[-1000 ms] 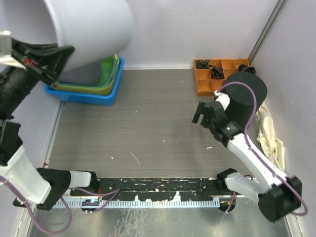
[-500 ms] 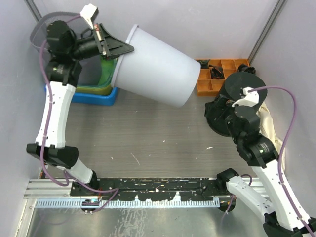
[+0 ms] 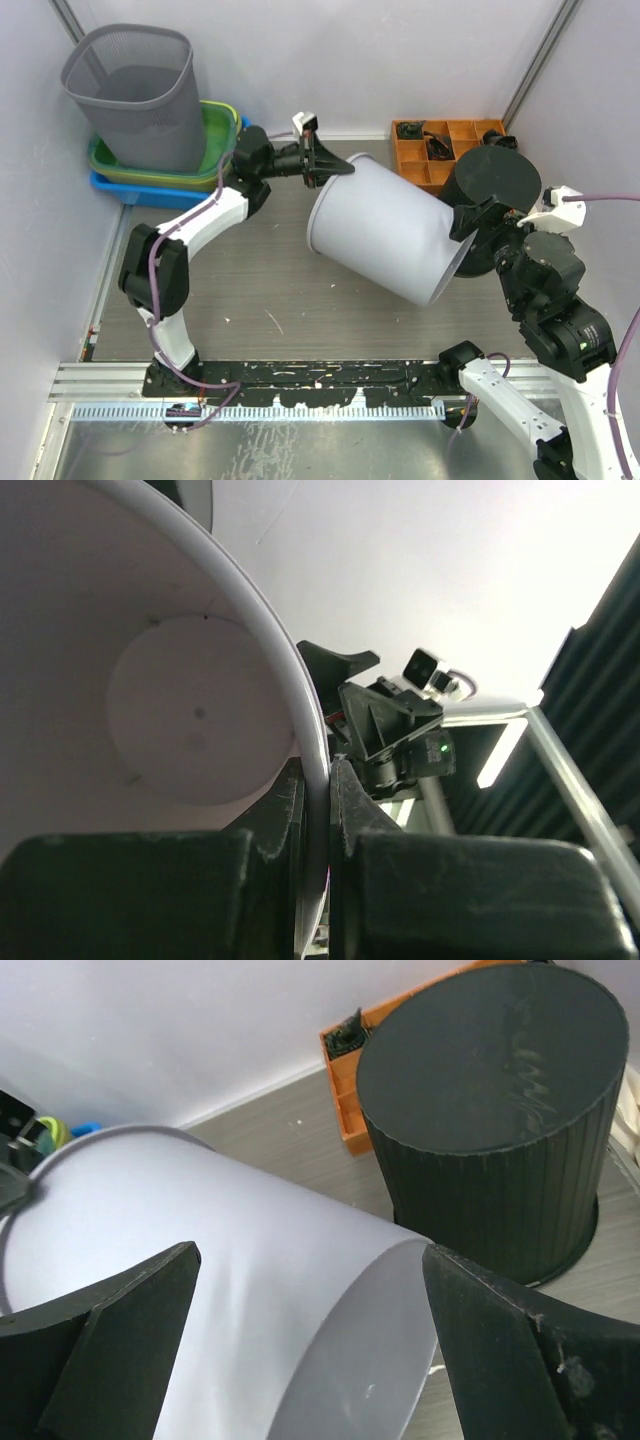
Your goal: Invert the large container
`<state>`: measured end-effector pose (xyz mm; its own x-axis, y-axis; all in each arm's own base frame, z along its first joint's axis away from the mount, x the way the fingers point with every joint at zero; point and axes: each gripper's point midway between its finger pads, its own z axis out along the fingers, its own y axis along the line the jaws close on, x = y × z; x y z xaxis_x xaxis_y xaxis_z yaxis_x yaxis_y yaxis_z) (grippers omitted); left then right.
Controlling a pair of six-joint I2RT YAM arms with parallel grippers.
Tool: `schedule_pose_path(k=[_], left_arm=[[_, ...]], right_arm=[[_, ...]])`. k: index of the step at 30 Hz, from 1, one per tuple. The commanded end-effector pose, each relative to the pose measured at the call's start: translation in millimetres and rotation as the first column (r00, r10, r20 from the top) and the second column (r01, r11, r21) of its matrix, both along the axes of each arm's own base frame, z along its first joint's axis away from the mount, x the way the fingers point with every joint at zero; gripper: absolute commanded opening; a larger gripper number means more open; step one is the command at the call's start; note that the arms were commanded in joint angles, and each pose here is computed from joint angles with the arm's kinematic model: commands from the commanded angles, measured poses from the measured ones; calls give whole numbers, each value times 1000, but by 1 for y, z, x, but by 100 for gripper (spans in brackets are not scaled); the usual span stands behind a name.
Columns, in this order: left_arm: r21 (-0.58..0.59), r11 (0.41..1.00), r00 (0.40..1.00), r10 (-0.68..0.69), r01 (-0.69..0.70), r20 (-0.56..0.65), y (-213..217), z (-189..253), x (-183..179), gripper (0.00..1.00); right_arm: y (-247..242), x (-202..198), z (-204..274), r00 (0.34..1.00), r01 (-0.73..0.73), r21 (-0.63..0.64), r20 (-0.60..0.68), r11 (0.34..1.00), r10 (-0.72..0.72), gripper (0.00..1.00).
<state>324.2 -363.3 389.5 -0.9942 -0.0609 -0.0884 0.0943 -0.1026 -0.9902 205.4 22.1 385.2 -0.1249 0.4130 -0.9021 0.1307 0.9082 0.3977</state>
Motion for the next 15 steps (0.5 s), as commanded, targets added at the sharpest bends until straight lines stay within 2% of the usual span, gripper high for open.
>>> schedule_pose_path(k=[1,6,9,15], left_arm=[[-260,964,998,52,-57,-26,29,28,11,0],[-332,930,973,87,-157,-215,56,-34,55,0],[-259,947,945,102,-187,-311,56,-87,70,0],[-114,978,889,108,-176,-445,44,-190,67,0]], right_arm=[[-7,-1,-4,999,37,-14,-19,999,-37,100],[-4,6,-8,998,36,-34,-50,999,-38,100],[-4,13,-10,997,45,-54,-67,998,-49,100],[3,31,-15,994,45,-85,-91,995,-52,100]])
